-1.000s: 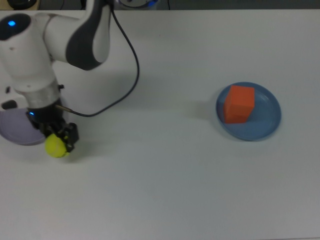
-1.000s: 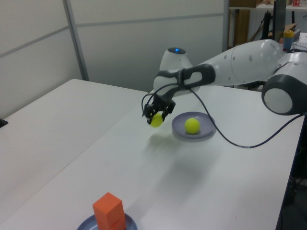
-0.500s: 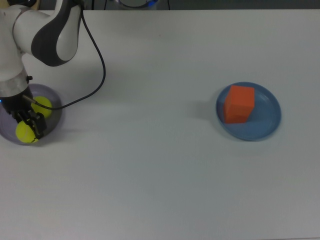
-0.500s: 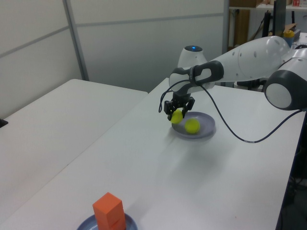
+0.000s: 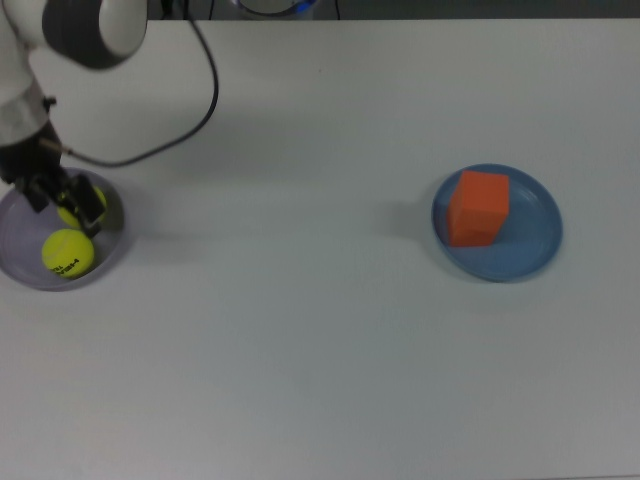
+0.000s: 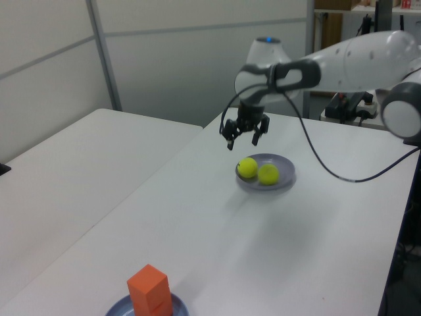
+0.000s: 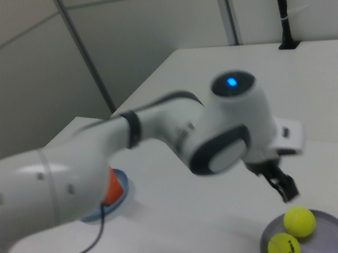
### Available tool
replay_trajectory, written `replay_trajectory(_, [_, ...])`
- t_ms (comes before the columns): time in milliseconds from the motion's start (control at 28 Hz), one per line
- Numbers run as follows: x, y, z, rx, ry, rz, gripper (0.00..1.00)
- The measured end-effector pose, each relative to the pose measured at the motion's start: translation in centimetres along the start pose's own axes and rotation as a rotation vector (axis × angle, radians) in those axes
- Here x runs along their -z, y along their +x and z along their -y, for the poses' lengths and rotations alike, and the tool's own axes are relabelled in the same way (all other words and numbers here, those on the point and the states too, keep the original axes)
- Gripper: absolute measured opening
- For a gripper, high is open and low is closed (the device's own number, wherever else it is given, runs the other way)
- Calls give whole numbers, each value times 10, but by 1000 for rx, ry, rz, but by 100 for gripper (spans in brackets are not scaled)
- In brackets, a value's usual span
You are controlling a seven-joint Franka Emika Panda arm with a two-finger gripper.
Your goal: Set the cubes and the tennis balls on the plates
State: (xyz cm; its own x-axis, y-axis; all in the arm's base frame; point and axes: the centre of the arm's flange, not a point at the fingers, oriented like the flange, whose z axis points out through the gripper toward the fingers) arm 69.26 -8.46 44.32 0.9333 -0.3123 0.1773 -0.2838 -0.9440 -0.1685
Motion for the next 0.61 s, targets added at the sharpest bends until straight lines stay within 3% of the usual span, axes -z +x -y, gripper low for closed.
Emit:
replay_trajectory(143, [51, -21, 39, 70, 29, 38, 100])
replay_trajectory(250, [74, -42, 75, 131, 22, 69, 100])
replay_trajectory(607, [80, -94, 161, 255, -38, 156, 100])
